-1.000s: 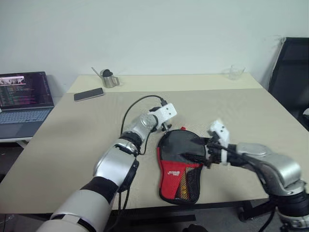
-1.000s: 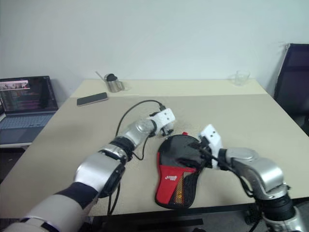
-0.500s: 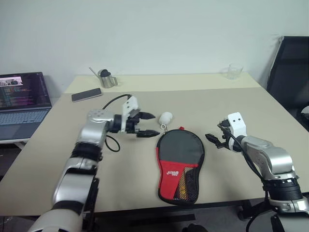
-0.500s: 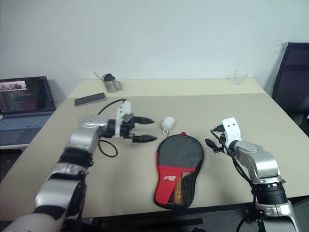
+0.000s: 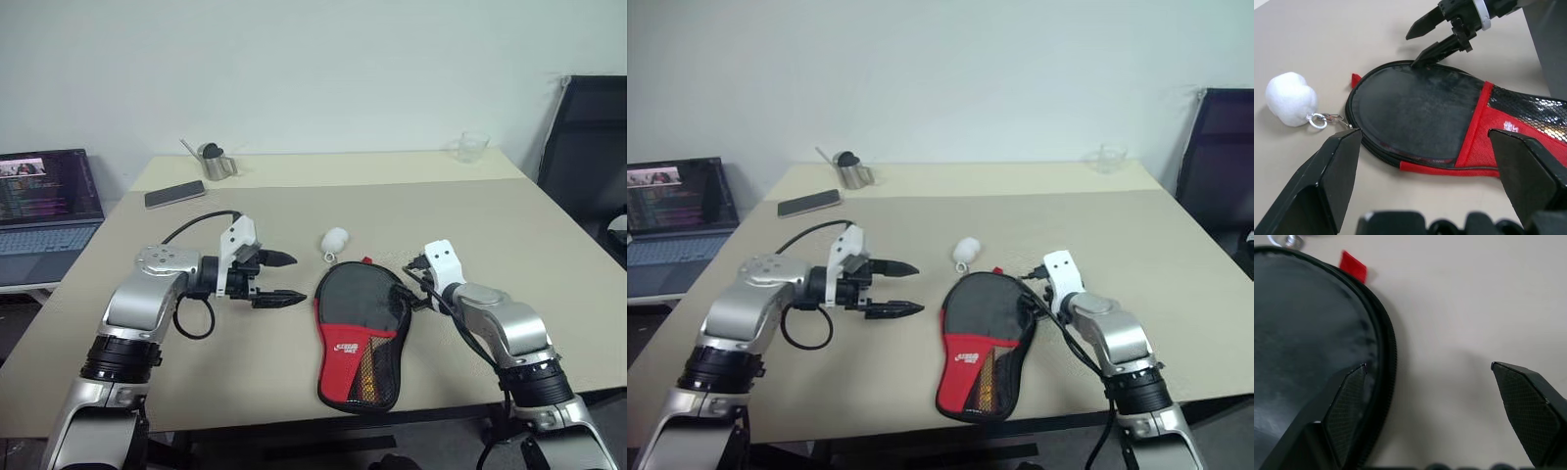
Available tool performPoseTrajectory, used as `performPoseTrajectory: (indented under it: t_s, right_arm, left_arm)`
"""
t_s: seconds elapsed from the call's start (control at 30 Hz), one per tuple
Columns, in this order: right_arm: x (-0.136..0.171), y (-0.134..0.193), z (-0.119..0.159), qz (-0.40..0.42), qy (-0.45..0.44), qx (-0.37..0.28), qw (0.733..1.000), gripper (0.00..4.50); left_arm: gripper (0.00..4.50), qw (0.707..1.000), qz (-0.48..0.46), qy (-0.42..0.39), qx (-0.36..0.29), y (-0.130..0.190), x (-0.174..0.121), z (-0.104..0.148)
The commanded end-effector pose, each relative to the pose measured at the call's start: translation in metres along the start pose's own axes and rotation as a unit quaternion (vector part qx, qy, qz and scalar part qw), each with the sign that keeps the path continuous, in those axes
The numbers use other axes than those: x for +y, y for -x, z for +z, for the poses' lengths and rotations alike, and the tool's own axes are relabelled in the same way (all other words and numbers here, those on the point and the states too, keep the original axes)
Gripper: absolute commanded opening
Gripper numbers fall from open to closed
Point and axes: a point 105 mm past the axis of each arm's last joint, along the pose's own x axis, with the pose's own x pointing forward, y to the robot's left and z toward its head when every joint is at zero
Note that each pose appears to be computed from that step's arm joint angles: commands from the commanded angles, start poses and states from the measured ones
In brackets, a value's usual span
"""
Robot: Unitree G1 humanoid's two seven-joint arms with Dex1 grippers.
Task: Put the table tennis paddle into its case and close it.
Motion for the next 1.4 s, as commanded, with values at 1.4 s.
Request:
performPoseTrajectory:
  t_s: [1.4]
  right_arm:
    - [0.001,-0.009,0.02,-0.014,0.014,-0.026,0.999,4.5]
  left_arm:
    - [4.47,0.999,-0.008,-0.028,-0.029,-0.009,-0.012,0.021]
